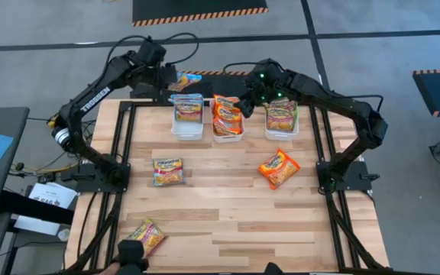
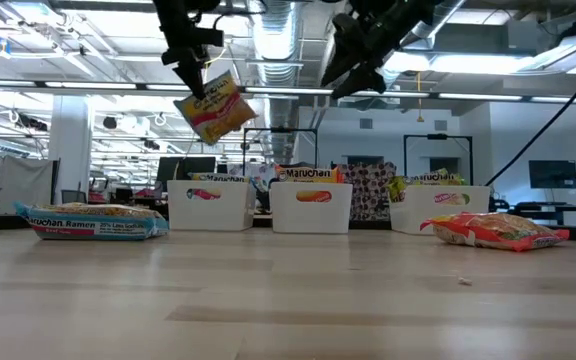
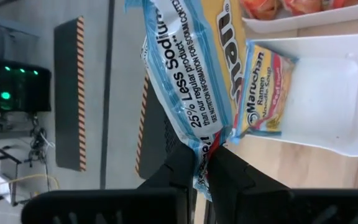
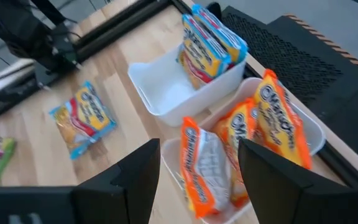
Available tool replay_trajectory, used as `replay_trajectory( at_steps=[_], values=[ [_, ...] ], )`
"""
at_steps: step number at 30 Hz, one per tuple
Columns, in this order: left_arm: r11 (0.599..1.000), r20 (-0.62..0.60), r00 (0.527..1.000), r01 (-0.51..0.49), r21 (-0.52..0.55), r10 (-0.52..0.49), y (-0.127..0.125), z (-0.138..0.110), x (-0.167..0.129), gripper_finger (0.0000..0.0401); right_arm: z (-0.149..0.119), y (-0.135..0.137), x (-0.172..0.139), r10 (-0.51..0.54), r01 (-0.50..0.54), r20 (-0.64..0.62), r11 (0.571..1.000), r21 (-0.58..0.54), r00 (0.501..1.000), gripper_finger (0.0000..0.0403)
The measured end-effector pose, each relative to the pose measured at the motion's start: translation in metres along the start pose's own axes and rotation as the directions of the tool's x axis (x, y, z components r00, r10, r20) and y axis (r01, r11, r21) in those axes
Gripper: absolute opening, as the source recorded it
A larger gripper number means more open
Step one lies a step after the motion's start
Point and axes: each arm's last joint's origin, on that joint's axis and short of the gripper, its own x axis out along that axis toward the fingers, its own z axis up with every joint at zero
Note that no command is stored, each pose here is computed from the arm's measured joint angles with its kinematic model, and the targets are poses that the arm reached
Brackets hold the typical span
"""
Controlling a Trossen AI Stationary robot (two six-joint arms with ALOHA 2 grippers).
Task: Sort Maruchan noodles
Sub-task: Put the blue noodle pack into the top left white bin
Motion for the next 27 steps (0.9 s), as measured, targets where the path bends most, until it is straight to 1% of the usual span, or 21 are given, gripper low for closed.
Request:
replay_trajectory(
  at_steps=[3,7,10,15,20,27],
  values=[
    [0.999,-0.048,0.998,0.05,0.0,-0.05,0.004,0.006,0.007,0.0016,-0.002,-0.005,-0.001,-0.015,0.015,-0.022,1.0,-0.017,1.0,0.024],
    [0.99,-0.13,0.982,0.139,0.007,-0.137,0.007,0.012,0.018,0.0016,-0.004,-0.012,-0.002,-0.033,0.033,-0.053,0.999,-0.001,0.998,0.024],
    [0.98,-0.164,0.968,0.196,0.028,-0.189,0.006,0.019,0.025,0.0016,-0.007,-0.014,-0.003,-0.042,0.043,-0.08,0.999,0.008,0.996,0.024],
    [0.954,-0.205,0.947,0.274,0.122,-0.246,-0.005,0.028,0.042,0.0016,-0.01,-0.015,-0.003,-0.047,0.05,-0.119,0.999,0.015,0.992,0.024],
    [0.931,-0.252,0.923,0.333,0.148,-0.29,-0.016,0.036,0.064,0.0016,-0.014,-0.011,-0.003,-0.046,0.048,-0.148,0.999,0.013,0.988,0.024],
    [0.899,-0.309,0.888,0.404,0.167,-0.341,-0.029,0.042,0.093,0.0016,-0.015,-0.007,-0.002,-0.04,0.041,-0.156,0.999,0.005,0.987,0.024]
  ],
)
